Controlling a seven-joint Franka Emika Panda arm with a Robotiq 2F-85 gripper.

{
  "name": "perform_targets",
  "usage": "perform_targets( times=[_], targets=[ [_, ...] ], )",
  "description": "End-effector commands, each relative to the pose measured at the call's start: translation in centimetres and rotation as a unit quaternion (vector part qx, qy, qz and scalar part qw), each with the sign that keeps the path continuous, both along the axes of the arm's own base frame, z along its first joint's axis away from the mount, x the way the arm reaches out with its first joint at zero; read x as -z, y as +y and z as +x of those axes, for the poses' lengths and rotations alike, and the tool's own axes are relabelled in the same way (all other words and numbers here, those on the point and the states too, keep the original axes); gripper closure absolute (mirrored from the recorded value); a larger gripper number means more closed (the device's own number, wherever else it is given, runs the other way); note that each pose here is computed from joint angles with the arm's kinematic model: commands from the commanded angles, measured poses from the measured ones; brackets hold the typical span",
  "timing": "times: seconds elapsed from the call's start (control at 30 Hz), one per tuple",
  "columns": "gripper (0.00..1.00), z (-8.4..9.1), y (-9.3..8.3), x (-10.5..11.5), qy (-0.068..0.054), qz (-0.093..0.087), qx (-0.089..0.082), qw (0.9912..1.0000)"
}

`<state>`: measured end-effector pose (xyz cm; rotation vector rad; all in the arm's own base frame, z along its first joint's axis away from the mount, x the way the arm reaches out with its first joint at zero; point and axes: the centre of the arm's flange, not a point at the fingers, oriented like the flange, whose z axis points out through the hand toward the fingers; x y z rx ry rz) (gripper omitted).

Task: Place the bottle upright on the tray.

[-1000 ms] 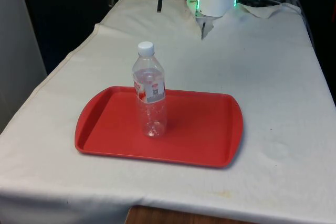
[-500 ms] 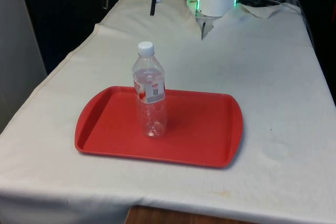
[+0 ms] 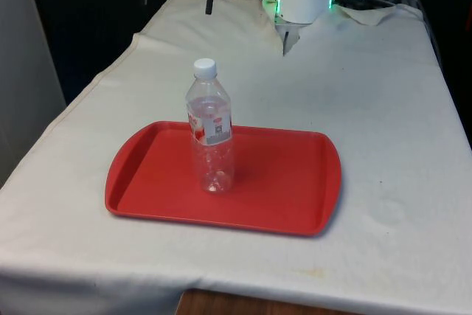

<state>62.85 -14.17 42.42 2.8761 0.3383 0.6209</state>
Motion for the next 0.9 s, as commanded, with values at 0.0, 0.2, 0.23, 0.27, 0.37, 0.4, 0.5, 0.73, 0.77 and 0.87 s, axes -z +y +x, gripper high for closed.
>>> perform_targets(
  times=[0.0,0.2,0.23,0.27,0.37,0.4,0.5,0.73,0.77,0.87],
  targets=[
    [0.0,-0.1,-0.3,0.0,0.008,-0.005,0.001,0.99996],
    [0.0,-0.3,-0.8,-0.5,0.019,-0.009,0.0,0.99978],
    [0.0,-0.4,-0.8,-0.6,0.019,-0.01,-0.001,0.99977],
    [0.0,-0.5,-1.0,-0.6,0.022,-0.011,-0.001,0.9997],
    [0.0,-0.6,-1.2,-1.0,0.026,-0.013,-0.001,0.99957],
    [0.0,-0.6,-1.3,-1.3,0.03,-0.013,0.0,0.99947],
    [0.0,-0.6,-1.3,-1.6,0.033,-0.012,0.001,0.99938],
    [0.0,-0.4,-1.2,-2.9,0.037,-0.001,0.002,0.9993],
    [0.0,-0.4,-1.2,-3.3,0.042,-0.004,0.007,0.99908],
    [0.0,-0.3,-0.9,-3.7,0.043,0.001,0.012,0.999]
  ],
)
